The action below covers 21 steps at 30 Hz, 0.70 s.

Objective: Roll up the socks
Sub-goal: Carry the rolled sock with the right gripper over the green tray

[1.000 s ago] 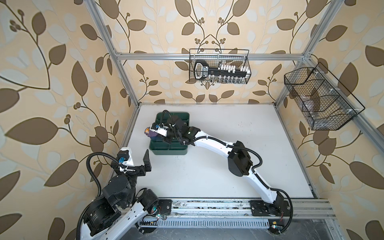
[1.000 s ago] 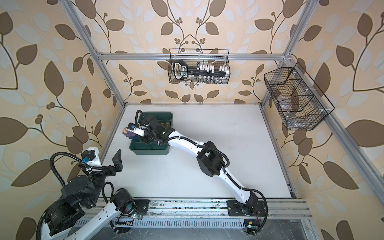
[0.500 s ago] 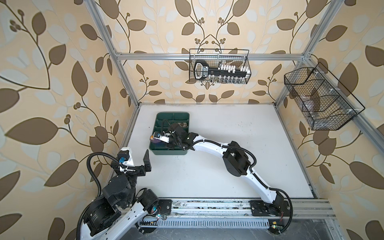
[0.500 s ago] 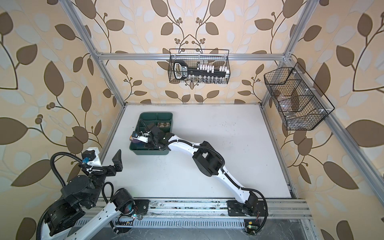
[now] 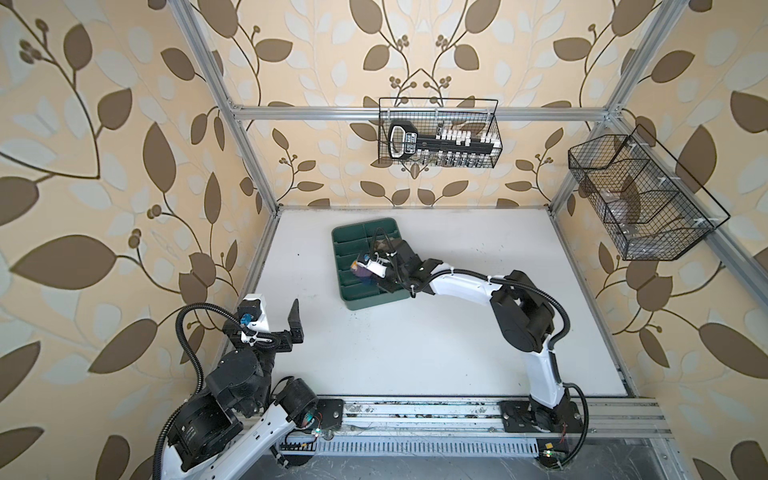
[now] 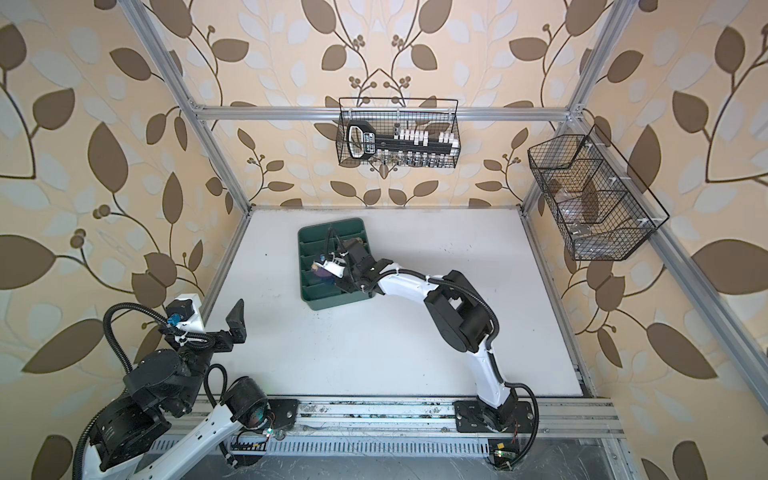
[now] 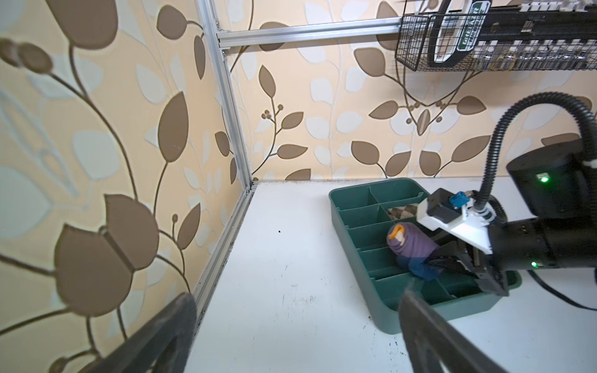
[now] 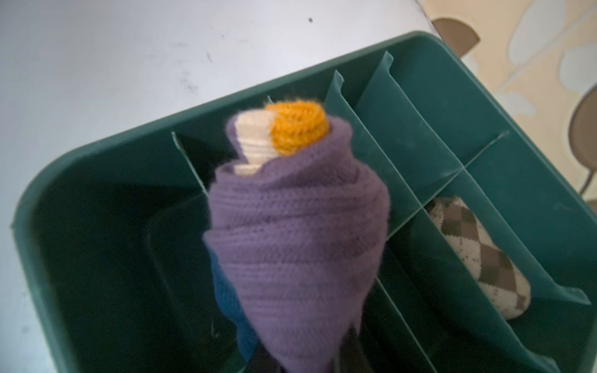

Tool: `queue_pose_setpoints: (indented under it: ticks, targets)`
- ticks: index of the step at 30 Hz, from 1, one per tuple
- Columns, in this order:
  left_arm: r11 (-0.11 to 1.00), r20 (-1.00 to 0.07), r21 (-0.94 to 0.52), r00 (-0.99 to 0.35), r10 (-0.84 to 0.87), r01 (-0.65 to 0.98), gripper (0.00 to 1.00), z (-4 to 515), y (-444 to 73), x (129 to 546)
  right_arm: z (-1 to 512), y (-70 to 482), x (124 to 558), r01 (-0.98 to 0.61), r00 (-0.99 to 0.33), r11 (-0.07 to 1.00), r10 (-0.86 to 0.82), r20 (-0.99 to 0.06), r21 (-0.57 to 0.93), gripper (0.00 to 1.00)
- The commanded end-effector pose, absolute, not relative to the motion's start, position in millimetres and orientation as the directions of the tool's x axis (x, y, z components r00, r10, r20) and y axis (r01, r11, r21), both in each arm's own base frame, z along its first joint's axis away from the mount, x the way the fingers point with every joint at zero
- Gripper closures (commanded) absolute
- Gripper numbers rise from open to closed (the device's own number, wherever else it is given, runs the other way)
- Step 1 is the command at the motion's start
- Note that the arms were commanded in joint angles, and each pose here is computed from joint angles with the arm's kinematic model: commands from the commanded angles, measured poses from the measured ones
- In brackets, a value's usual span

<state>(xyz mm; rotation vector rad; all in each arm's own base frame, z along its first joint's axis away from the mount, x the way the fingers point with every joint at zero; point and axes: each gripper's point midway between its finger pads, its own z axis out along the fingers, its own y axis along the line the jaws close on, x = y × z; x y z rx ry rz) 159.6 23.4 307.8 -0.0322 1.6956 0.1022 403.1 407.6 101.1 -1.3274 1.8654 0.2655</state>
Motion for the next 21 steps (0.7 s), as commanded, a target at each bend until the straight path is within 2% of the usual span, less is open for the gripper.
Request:
queue_pose_setpoints:
  ticks: [1,7,14,18,21]
  targets:
    - [0.995,-0.983,0.092,-0.163,0.083,-0.048,0.01,301.7,13.8,165.7,62.0,356.8,390.0,-0.854,-0.263,0.476,-0.744,-0.614,-0.211,1.0]
    - [0.993,-0.978,0.109,-0.186,0.1,-0.039,0.01,298.2,10.6,168.1,104.1,369.0,386.9,-0.863,-0.13,0.409,-0.747,-0.652,-0.296,1.0]
    - [0.992,-0.975,0.117,-0.196,0.107,-0.043,0.01,296.5,10.2,169.6,165.2,399.4,410.0,-0.821,0.0,0.425,-0.666,-0.746,-0.38,1.0]
    - [0.991,-0.973,0.123,-0.203,0.112,-0.042,0.01,295.5,9.2,170.7,166.5,406.9,421.8,-0.759,0.066,0.436,-0.687,-0.724,-0.483,1.0]
    - [0.991,-0.972,0.124,-0.205,0.114,-0.039,0.01,295.1,8.5,171.0,143.6,407.2,428.5,-0.708,0.094,0.42,-0.741,-0.665,-0.568,1.0]
